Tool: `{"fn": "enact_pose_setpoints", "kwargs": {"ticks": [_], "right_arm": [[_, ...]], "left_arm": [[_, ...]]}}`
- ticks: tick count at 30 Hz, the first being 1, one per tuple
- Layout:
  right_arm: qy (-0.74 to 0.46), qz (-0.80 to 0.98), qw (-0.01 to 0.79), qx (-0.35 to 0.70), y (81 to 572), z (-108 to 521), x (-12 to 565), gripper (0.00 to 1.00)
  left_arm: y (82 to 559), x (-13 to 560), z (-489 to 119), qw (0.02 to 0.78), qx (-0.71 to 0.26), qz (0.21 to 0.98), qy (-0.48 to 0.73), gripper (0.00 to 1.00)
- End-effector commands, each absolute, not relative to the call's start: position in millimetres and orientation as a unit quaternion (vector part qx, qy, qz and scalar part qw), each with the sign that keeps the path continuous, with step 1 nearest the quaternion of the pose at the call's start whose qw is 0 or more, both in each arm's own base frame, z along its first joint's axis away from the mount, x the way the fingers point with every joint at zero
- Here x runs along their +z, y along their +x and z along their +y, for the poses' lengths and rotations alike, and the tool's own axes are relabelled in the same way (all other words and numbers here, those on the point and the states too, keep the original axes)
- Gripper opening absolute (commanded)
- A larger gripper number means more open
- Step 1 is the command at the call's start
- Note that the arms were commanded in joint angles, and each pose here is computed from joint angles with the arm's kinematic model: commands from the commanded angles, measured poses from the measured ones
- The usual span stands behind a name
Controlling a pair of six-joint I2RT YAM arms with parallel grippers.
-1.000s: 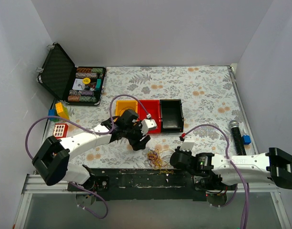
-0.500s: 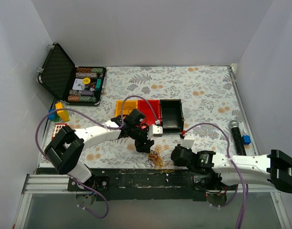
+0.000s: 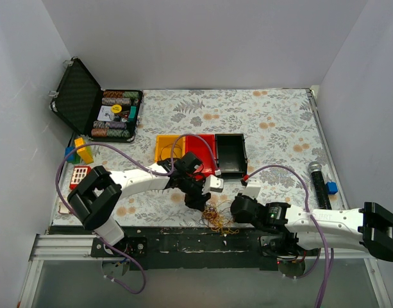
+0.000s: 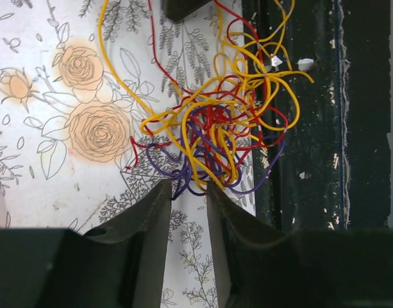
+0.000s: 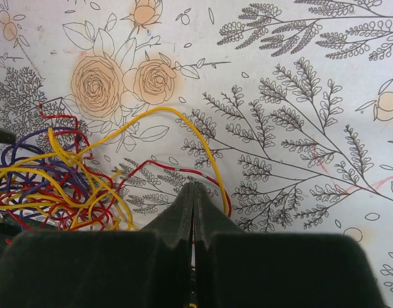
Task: Untangle the cables
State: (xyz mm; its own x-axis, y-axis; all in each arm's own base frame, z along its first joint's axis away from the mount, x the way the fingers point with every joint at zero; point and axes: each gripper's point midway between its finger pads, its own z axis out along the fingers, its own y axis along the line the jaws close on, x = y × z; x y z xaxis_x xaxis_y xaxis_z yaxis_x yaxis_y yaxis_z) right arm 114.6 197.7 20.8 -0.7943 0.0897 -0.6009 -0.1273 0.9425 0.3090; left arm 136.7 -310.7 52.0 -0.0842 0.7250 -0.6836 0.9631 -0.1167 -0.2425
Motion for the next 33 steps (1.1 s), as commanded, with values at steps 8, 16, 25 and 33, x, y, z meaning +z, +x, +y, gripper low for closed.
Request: {"fn": "enact_pose_setpoints", "kwargs": {"ticks": [8,16,25,33], "right_arm": [[-0.009,0.928,0.328,0.178,118,197,23,0.01],[0.006,0.931,0.324,0.169,115,182,17,0.01],[0.008,0.946,0.307,0.103,113,166,3,0.01],[0.064,0.947,0.313,0.032,115,135,10,0.01]], "left_arm": [[122,69,-309,0.159,-0.372,0.646,0.648,0.0],[153,96,-274,0.206,-0.328,0.715,0.583,0.0],[165,139,-229,0.257,-0.298,0.736,0.552,0.0],[229,195,-161,0.391,-0.149,0.779,0.467,0.0]]}}
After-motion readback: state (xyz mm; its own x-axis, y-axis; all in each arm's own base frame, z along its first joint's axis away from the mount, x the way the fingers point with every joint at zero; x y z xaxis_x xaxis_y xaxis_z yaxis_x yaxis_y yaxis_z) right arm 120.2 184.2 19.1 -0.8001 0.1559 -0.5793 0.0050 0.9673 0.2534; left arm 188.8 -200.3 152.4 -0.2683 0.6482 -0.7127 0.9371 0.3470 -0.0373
